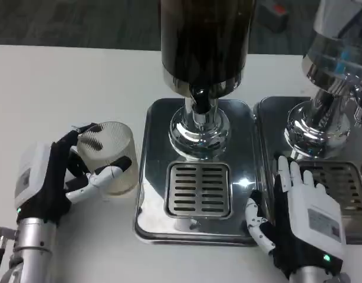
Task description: Grasp the cup under the faucet to collect the drink, then remove the cup.
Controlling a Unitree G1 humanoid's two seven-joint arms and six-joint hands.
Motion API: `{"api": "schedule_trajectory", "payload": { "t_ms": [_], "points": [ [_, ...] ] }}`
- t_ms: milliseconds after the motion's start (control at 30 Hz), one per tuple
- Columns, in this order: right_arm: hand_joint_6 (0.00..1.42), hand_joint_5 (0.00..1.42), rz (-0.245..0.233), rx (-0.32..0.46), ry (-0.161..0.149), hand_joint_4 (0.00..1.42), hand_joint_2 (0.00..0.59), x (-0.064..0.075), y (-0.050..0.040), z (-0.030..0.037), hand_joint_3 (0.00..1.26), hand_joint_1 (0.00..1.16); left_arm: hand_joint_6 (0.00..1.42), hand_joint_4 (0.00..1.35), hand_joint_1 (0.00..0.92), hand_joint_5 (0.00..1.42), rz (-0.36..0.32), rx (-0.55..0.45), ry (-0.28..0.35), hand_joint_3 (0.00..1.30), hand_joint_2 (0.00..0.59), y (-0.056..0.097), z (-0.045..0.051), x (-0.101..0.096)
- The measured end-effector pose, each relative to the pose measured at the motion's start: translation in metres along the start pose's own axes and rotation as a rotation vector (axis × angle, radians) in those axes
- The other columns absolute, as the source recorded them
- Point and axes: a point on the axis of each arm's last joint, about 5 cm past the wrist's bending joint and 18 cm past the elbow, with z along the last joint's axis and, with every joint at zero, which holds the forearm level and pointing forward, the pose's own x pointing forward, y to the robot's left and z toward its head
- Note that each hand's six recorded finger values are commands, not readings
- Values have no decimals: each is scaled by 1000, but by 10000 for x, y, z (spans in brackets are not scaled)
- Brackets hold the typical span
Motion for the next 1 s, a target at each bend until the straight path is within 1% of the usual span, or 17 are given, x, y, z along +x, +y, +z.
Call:
{"api": "schedule_trajectory", "payload": {
  "t_ms": [267, 333, 600, 767, 867, 1000],
  "points": [
    [28, 0, 0, 0, 0, 0, 510, 0, 0, -1, 0, 183, 922, 572, 487, 839, 14, -1, -3, 416, 146, -1, 2, 0],
    [29, 0, 0, 0, 0, 0, 510, 0, 0, -1, 0, 183, 927, 572, 516, 840, 15, -3, -5, 416, 156, -1, 3, 0],
    [31, 0, 0, 1, 1, 0, 510, 1, -1, -1, 0, 183, 946, 572, 544, 840, 26, -32, -34, 429, 139, -2, 27, 7],
    [25, 0, -1, 1, 1, 0, 510, 3, -2, -1, 0, 183, 949, 578, 555, 831, 32, -45, -66, 435, 135, 1, 60, 32],
    [22, 0, -3, 1, 3, 0, 510, 5, -4, -4, 0, 183, 951, 573, 590, 817, 19, -40, -91, 442, 126, -9, 89, 58],
    [20, 0, -8, 2, 6, 0, 510, 6, -4, -2, 0, 183, 940, 572, 602, 813, -39, -9, -150, 444, 117, -58, 145, 91]
  ]
}}
